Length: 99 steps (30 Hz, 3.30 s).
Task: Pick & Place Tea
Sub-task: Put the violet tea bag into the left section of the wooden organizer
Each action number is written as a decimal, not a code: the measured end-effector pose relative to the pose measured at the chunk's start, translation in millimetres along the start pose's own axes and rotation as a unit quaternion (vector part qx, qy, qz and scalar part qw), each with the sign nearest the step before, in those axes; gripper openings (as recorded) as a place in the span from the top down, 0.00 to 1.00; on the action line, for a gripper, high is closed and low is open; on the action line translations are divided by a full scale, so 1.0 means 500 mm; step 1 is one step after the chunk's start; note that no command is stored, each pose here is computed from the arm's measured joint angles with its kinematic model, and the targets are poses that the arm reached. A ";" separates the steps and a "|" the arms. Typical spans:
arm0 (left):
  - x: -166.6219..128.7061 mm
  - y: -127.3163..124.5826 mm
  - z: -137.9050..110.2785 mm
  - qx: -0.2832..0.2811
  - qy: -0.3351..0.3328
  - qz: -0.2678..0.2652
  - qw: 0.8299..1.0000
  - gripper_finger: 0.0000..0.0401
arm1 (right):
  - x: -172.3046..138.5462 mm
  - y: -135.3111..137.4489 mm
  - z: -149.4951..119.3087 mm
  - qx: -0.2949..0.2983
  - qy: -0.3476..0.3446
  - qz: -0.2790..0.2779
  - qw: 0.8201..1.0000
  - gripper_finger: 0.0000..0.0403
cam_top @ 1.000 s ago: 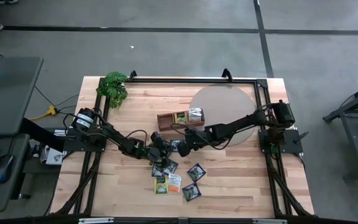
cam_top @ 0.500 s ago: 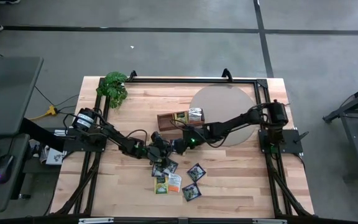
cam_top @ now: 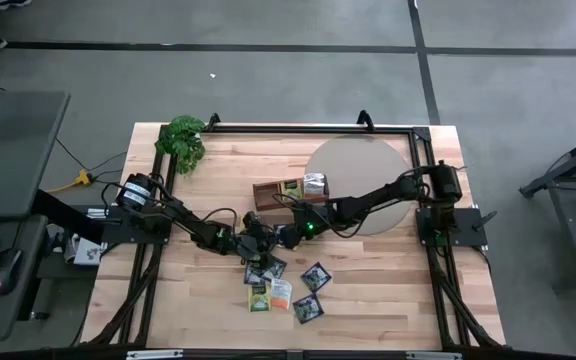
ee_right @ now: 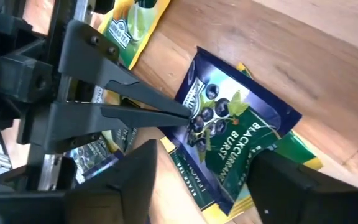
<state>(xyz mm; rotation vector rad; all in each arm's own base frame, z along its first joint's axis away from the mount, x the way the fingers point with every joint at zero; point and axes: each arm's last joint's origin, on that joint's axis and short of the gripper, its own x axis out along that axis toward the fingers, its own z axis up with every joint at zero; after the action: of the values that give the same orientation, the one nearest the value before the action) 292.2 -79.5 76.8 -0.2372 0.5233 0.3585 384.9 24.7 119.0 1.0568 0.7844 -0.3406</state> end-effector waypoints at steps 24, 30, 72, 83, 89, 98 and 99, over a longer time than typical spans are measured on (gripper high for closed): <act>-0.011 -0.005 0.014 0.017 0.010 -0.032 0.999 0.97 | 0.003 -0.002 -0.005 -0.104 0.023 0.011 0.994 0.99; -0.054 -0.013 0.051 0.036 0.006 -0.052 0.998 0.97 | 0.003 -0.001 -0.005 -0.128 0.026 0.015 0.991 0.99; -0.141 -0.053 0.127 -0.013 -0.157 -0.011 0.987 0.97 | -0.203 0.143 -0.005 -0.594 0.054 -0.152 0.788 1.00; -0.099 -0.039 0.216 -0.013 -0.128 -0.075 0.989 0.97 | -0.203 0.151 -0.023 -0.618 0.047 -0.160 0.768 1.00; -0.093 -0.042 0.245 -0.006 -0.108 -0.073 0.991 0.97 | -0.203 0.151 -0.023 -0.619 0.047 -0.160 0.768 1.00; -0.093 -0.048 0.250 0.021 -0.100 -0.092 0.990 0.97 | -0.202 0.153 -0.023 -0.626 0.048 -0.152 0.763 1.00; -0.093 -0.048 0.250 0.027 -0.100 -0.095 0.990 0.97 | -0.202 0.153 -0.023 -0.626 0.047 -0.151 0.763 1.00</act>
<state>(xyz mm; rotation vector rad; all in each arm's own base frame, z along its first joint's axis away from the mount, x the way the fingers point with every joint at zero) 319.4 -75.6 209.4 -0.1952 0.3099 0.1792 356.8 59.8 237.9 -0.3392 1.0213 0.0257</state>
